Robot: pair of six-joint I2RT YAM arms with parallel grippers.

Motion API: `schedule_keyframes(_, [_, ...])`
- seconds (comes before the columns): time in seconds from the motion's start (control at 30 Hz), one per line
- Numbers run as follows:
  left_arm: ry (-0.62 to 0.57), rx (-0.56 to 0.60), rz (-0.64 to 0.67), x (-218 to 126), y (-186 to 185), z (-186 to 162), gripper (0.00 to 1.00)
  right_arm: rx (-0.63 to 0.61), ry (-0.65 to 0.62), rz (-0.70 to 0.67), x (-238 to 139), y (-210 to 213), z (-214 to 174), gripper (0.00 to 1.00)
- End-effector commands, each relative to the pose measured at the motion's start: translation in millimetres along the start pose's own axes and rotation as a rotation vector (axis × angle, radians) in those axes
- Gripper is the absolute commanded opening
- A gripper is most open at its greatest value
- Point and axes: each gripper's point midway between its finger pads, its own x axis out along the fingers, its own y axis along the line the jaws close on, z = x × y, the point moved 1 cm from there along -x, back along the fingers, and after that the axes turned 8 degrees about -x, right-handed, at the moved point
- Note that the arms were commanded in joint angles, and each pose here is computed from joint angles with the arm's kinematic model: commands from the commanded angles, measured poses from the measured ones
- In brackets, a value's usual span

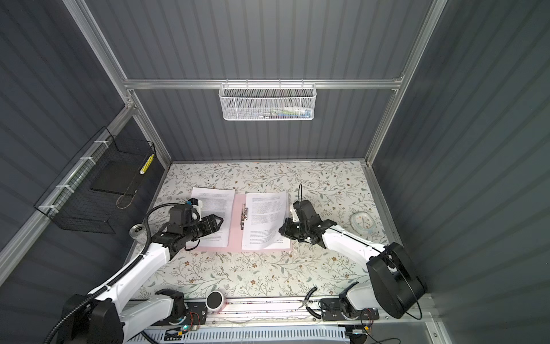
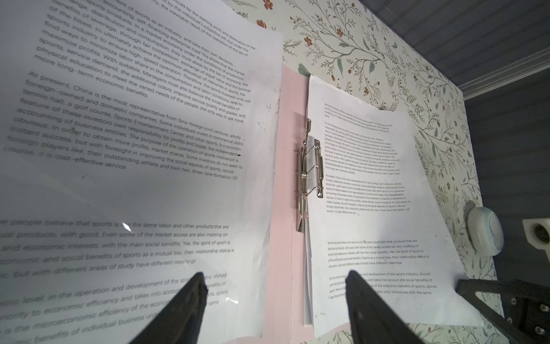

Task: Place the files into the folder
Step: 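Lower the English sheet onto the Chinese sheet beside the clip with the right gripper, then open the right gripper and draw it back from the folder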

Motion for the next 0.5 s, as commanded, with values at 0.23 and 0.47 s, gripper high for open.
schedule_keyframes(0.23, [-0.006,0.016,0.0,-1.7,-1.1,2.1,0.75,-0.006,0.008,0.008,3.4,1.8,-0.7,0.0])
schedule_keyframes(0.47, [-0.013,0.018,-0.001,-3.0,-2.7,4.6,0.75,-0.031,-0.009,-0.075,-5.3,-5.3,5.6,0.36])
